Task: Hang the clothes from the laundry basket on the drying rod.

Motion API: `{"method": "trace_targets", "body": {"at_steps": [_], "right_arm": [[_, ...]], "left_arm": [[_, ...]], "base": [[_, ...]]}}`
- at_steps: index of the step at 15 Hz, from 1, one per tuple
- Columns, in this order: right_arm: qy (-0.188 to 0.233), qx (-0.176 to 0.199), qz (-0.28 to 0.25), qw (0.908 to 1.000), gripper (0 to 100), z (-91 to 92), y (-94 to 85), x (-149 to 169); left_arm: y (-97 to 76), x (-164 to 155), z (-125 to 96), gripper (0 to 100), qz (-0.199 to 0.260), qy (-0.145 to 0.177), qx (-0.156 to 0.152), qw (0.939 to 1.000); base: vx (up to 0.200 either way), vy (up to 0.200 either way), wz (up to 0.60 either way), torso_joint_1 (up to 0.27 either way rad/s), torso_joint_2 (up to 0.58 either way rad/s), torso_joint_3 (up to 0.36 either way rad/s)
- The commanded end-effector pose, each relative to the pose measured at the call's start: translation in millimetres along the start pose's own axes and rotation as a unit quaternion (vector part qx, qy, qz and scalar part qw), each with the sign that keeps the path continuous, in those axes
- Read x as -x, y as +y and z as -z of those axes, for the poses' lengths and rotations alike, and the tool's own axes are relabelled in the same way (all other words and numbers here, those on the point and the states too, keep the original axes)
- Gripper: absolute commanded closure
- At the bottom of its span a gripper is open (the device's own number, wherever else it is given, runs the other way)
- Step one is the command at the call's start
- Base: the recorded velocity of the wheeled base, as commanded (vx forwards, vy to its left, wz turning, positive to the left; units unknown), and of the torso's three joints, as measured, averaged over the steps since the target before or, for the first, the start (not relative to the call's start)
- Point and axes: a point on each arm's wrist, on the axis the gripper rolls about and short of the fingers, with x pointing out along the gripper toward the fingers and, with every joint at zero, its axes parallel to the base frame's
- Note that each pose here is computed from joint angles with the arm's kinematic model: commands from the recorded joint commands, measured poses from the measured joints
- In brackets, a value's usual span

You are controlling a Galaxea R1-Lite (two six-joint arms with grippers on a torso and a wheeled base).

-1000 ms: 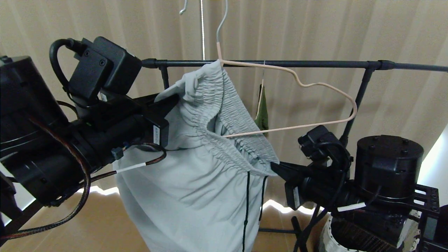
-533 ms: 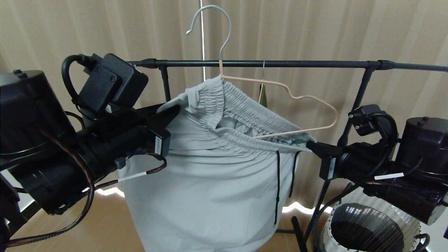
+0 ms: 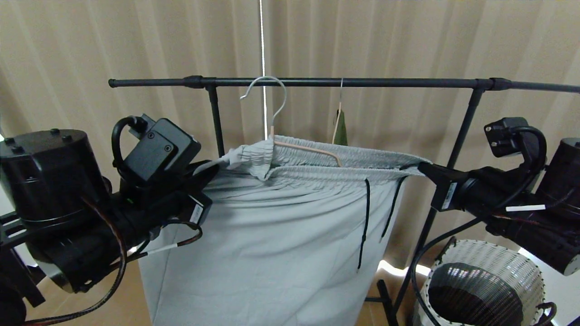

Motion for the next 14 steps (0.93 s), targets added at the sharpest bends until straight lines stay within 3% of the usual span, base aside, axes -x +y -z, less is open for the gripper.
{"method": "trace_targets", "body": {"at_steps": [1,4,6,9,13,14], "right_arm": [[-0.002,0.000,-0.002,1.0000,100,-1.0,0.2,0.8],[0.008,0.003,-0.017,0.9998,100,5.9,4.4,9.7],[0.021,0.010,-0.074,0.9970,100,13.8,22.1,25.9],[0.051,0.026,-0.168,0.9842,100,30.4,48.5,48.3],[0.060,0.035,-0.210,0.9752,100,35.2,66.6,54.4],[0.063,0.038,-0.212,0.9744,0,36.4,68.3,53.9]], "left_arm": [[-1.0,-2.9,5.7,100,-0.014,0.022,-0.007,0.9996],[-3.3,-14.7,10.6,100,-0.060,0.059,-0.007,0.9964],[-2.3,-19.8,7.0,100,-0.097,0.071,0.011,0.9927],[-4.2,-24.0,9.2,100,-0.111,0.078,0.058,0.9890],[-11.6,-23.0,4.8,100,-0.099,0.066,0.095,0.9883],[-14.5,-22.4,3.2,100,-0.094,0.062,0.100,0.9886]], "base": [[0.000,0.000,0.00,0.000,0.00,0.000],[0.000,0.000,0.00,0.000,0.00,0.000],[0.000,0.000,0.00,0.000,0.00,0.000],[0.000,0.000,0.00,0.000,0.00,0.000],[0.000,0.000,0.00,0.000,0.00,0.000],[0.000,0.000,0.00,0.000,0.00,0.000]]}}
